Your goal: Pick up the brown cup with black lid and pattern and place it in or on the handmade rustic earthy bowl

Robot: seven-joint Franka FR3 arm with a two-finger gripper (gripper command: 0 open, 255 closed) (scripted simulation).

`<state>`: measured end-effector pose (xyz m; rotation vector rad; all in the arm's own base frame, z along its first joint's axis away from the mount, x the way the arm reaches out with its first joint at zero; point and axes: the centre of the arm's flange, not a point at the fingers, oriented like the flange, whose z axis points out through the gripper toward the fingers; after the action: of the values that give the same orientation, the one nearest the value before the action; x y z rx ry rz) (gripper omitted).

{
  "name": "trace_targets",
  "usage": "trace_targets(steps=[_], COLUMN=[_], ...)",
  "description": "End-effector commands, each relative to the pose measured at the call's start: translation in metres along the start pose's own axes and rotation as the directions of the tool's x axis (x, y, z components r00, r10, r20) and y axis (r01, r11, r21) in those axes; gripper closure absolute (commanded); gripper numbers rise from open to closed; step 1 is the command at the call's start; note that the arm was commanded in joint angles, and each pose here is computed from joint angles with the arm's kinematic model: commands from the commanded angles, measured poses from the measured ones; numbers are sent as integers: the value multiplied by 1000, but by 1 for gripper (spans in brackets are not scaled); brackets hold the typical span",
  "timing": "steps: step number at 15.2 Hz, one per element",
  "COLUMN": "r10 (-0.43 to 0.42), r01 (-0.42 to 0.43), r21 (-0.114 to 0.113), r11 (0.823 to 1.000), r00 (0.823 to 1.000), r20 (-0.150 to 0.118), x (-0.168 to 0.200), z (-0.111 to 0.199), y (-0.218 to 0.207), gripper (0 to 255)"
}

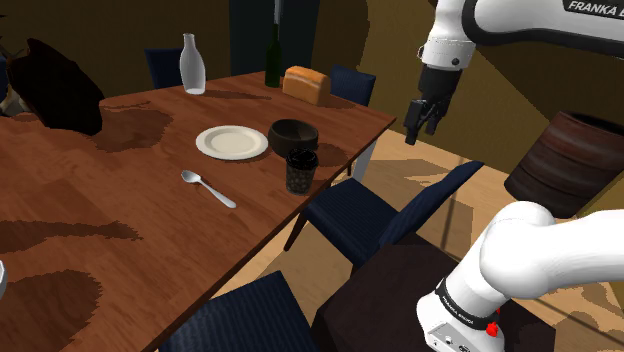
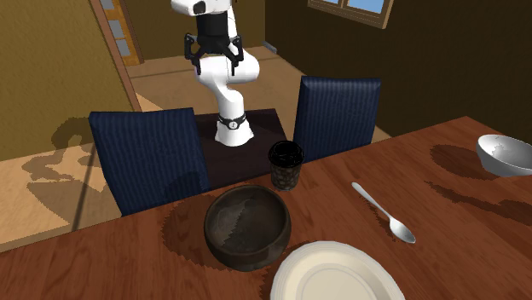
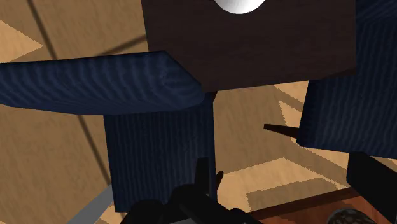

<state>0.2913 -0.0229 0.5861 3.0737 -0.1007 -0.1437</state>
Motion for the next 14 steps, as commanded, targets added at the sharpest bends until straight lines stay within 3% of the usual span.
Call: trace_targets(steps=[1,4,7,10,14], r10=[0,-139,-274,-404,-564], r01=[0,139,275,406,567], r21=[0,4,4,0,-12], r11=[1000,990,961,914,823], r00=[1000,990,960,910,816], r20=[0,-30,-60,-90,-128], x=[0,31,61,90,125], z=[0,15,29,42,57], y=[0,-7,-19,-35,-62], gripper=[0,0,0,0,0])
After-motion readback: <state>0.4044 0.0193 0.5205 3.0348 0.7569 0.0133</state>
